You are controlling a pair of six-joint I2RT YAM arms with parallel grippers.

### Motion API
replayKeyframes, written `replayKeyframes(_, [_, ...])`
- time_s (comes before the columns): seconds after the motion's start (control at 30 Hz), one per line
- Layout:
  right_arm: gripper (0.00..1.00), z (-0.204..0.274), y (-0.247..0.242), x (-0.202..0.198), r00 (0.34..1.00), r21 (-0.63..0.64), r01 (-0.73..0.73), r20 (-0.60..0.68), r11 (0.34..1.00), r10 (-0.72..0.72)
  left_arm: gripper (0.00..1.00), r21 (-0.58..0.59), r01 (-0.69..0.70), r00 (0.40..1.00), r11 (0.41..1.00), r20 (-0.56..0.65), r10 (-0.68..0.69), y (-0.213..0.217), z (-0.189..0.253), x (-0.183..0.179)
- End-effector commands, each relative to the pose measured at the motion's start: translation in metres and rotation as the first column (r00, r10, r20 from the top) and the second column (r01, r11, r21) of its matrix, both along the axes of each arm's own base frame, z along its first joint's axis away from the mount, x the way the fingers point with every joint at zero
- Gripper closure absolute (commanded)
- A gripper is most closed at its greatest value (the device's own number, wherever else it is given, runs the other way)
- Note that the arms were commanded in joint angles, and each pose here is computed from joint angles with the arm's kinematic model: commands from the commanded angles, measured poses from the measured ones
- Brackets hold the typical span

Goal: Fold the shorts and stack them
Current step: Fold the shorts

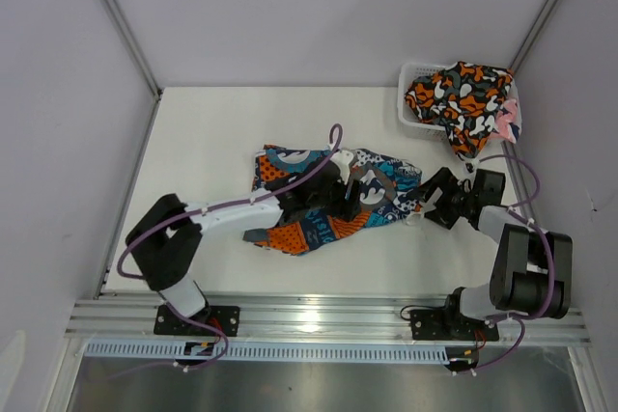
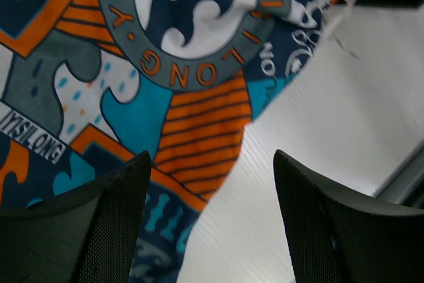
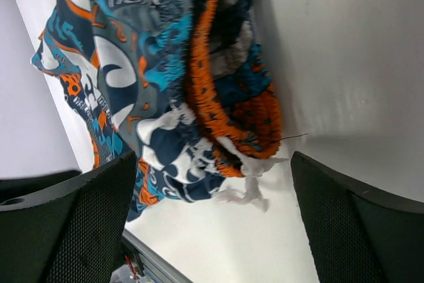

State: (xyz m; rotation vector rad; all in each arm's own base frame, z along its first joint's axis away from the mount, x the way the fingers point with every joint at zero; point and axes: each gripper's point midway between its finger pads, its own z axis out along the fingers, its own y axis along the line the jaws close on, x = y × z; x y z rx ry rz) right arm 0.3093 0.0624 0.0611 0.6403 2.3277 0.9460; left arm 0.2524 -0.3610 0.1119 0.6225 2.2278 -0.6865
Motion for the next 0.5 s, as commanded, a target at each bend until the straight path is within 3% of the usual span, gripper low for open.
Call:
replayKeyframes(0.0, [0.01,-0.005,0.0,0.005,1.0,0.045,0.01,0.017,0.999,-0.011,0.23,-0.129,-0.011,1.0,0.992,0.006,0.011,-0.038,0.029,0.03])
replayKeyframes(0.47, [0.0,-0.032,0.001,0.009,0.999,0.099,0.046,-0.027,0.994,-0.043,0.23,-0.006,-0.07,0.995,0.998,-0.066,0.07,-0.076,-0.041,0.084])
